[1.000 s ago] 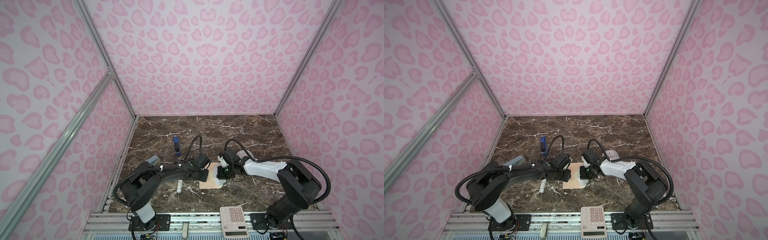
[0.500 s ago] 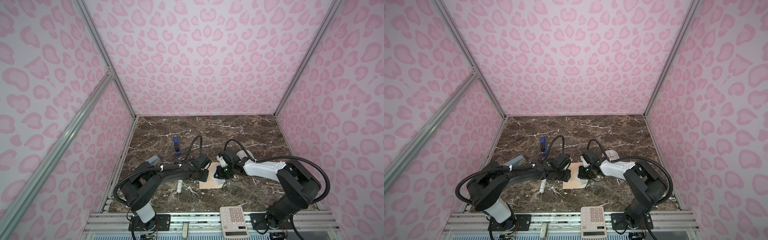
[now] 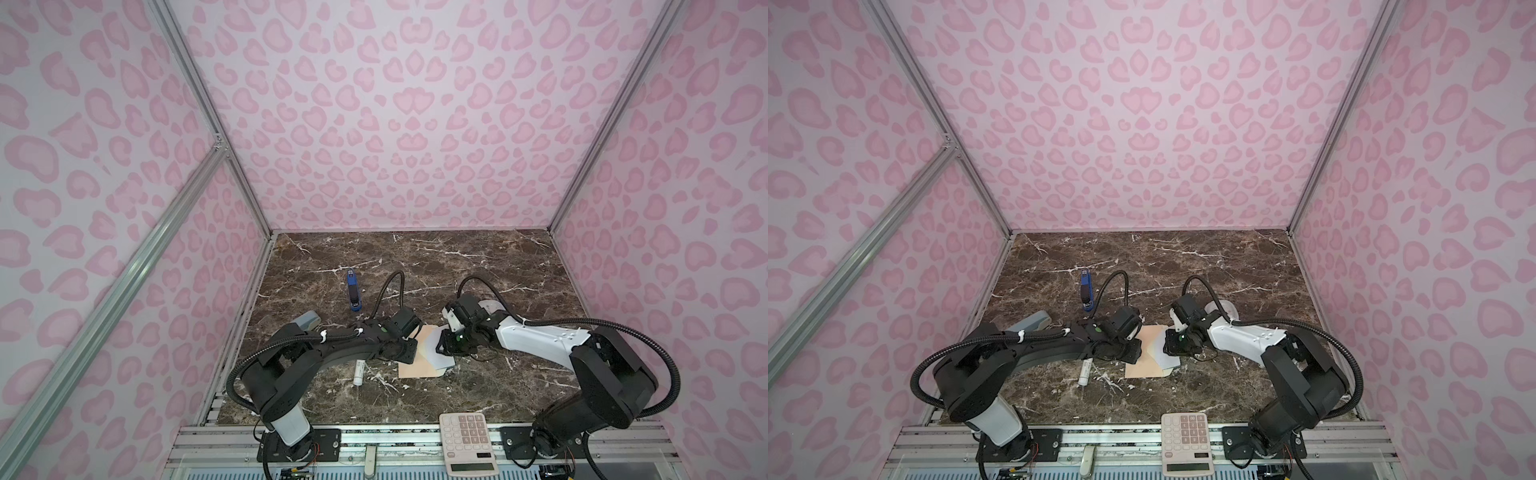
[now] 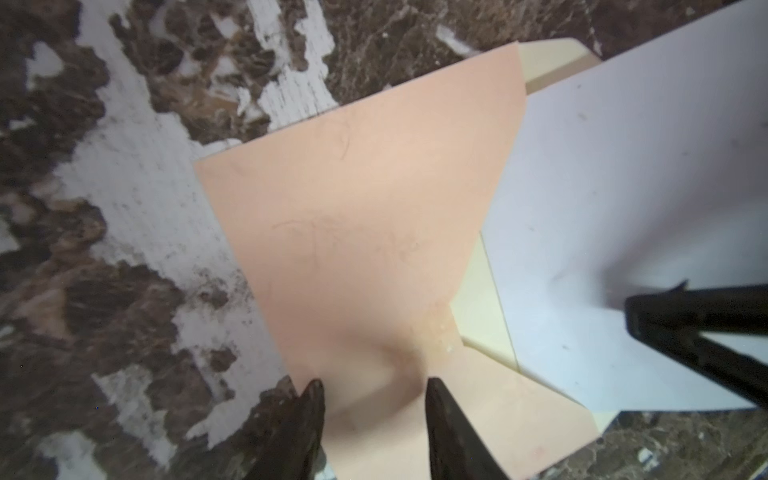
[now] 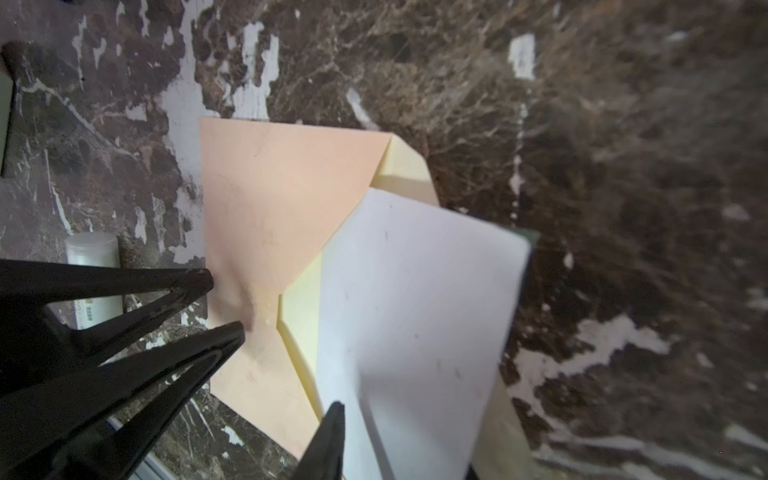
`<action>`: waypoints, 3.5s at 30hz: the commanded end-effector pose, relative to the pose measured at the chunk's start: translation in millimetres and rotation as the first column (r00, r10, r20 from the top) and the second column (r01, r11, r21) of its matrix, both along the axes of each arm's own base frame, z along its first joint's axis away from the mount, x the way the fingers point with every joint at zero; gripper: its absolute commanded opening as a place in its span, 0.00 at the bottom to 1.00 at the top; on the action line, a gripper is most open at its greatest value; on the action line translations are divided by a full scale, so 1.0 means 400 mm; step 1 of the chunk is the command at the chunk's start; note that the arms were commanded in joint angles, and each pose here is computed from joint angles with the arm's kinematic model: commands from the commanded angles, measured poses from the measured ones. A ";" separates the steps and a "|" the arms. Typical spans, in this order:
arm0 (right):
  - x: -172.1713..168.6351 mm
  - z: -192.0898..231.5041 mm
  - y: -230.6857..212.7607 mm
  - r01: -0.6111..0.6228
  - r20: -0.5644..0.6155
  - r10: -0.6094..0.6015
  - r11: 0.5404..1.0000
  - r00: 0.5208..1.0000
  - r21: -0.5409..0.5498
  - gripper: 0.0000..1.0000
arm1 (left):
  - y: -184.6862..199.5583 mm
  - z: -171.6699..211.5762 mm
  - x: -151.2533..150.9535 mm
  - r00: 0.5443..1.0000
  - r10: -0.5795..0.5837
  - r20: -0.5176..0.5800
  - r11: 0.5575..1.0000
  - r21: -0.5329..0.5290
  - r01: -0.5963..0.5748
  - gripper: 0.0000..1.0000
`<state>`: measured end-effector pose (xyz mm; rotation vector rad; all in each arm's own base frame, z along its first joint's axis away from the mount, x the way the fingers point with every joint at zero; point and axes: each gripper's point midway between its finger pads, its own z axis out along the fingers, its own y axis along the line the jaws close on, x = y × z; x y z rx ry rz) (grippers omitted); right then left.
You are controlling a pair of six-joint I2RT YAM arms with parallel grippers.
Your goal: Place the letter into the envelope and seal it
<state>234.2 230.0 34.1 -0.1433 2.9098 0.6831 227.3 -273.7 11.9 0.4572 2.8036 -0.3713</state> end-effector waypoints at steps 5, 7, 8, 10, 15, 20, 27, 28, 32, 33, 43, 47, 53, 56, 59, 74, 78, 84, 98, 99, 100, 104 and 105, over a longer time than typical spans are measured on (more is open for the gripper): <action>-0.004 -0.003 -0.026 0.014 -0.019 -0.014 1.000 1.000 -0.007 0.20 | 0.070 -0.052 -0.054 0.995 0.013 -0.096 0.993 0.121 -0.002 0.43; -0.003 -0.006 -0.024 0.018 -0.023 -0.018 1.000 1.000 -0.001 0.11 | 0.070 -0.054 -0.054 0.995 0.014 -0.097 0.993 0.121 -0.002 0.43; -0.001 -0.006 -0.021 0.021 -0.024 -0.020 1.000 0.999 0.006 0.07 | 0.069 -0.053 -0.054 0.995 0.013 -0.097 0.993 0.121 -0.001 0.43; -0.001 -0.011 -0.015 0.028 -0.032 -0.028 0.999 0.999 0.022 0.03 | 0.067 -0.051 -0.053 0.995 0.013 -0.095 0.993 0.117 -0.002 0.44; 0.002 -0.017 0.004 0.047 -0.045 -0.044 0.997 0.998 0.063 0.00 | 0.061 -0.048 -0.050 0.995 0.009 -0.095 0.993 0.114 0.002 0.43; 0.002 -0.019 0.020 0.062 -0.055 -0.057 0.992 0.997 0.106 0.00 | 0.058 -0.049 -0.051 0.995 0.006 -0.096 0.994 0.113 0.005 0.43; 0.006 -0.020 0.045 0.067 -0.061 -0.059 0.988 0.996 0.142 0.00 | 0.053 -0.045 -0.051 0.996 0.003 -0.094 0.995 0.103 0.007 0.44; 0.005 -0.026 0.050 0.064 -0.067 -0.055 0.988 0.996 0.141 0.00 | 0.050 -0.042 -0.052 0.996 0.001 -0.092 0.995 0.099 0.008 0.44; 0.000 -0.038 0.064 0.047 -0.077 -0.037 0.990 0.996 0.133 0.00 | 0.047 -0.029 -0.051 0.997 -0.006 -0.080 0.996 0.084 0.013 0.44; -0.001 -0.045 0.063 0.048 -0.080 -0.038 0.991 0.996 0.127 0.00 | 0.046 -0.023 -0.050 0.997 -0.007 -0.076 0.997 0.079 0.013 0.44; 0.000 -0.042 0.036 0.034 -0.052 -0.031 0.997 0.998 0.068 0.11 | 0.041 0.052 -0.047 1.000 -0.002 -0.023 1.000 0.010 0.003 0.57; 0.002 -0.039 0.030 0.034 -0.048 -0.031 0.998 0.998 0.057 0.18 | 0.047 0.084 -0.047 1.000 0.010 -0.002 1.000 -0.015 -0.010 0.62; -0.001 -0.036 0.021 0.033 -0.047 -0.032 0.999 0.998 0.039 0.34 | 0.057 0.065 -0.037 0.998 0.044 -0.035 0.998 -0.049 -0.046 0.59; 0.002 -0.029 0.018 0.036 -0.040 -0.034 0.998 0.999 0.042 0.30 | 0.045 0.059 -0.030 0.998 0.045 -0.047 0.996 -0.077 -0.048 0.55; 0.000 -0.028 0.015 0.037 -0.043 -0.035 0.999 0.998 0.040 0.27 | 0.028 0.055 -0.020 0.998 0.040 -0.056 0.994 -0.101 -0.046 0.54; 0.013 -0.024 -0.007 0.039 -0.033 -0.041 0.998 0.999 -0.040 0.41 | -0.011 0.019 0.001 0.994 0.028 -0.104 0.991 -0.130 -0.041 0.47; 0.008 -0.030 0.001 0.029 -0.045 -0.031 0.998 0.999 -0.047 0.41 | -0.010 0.008 -0.001 0.993 0.029 -0.118 0.991 -0.126 -0.044 0.47; 0.002 -0.040 0.029 0.006 -0.058 -0.009 0.999 0.998 -0.047 0.42 | -0.010 -0.003 -0.006 0.991 0.028 -0.130 0.991 -0.125 -0.044 0.47; -0.004 -0.025 0.031 0.017 -0.053 -0.019 0.998 0.998 -0.053 0.48 | 0.023 -0.005 -0.016 0.992 0.048 -0.118 0.994 -0.088 -0.058 0.47; -0.003 -0.022 0.027 0.019 -0.049 -0.022 0.998 0.999 -0.056 0.49 | 0.026 -0.003 -0.016 0.992 0.049 -0.115 0.995 -0.082 -0.059 0.47; -0.003 -0.018 0.022 0.021 -0.045 -0.024 0.998 0.999 -0.060 0.50 | 0.030 -0.003 -0.016 0.992 0.051 -0.111 0.995 -0.075 -0.060 0.47; -0.003 -0.009 0.014 0.027 -0.044 -0.030 0.998 0.999 -0.064 0.52 | 0.035 -0.002 -0.019 0.992 0.053 -0.111 0.996 -0.067 -0.060 0.47; -0.004 -0.011 0.015 0.028 -0.047 -0.031 0.998 0.998 -0.063 0.52 | 0.037 -0.005 -0.022 0.992 0.052 -0.115 0.996 -0.064 -0.060 0.47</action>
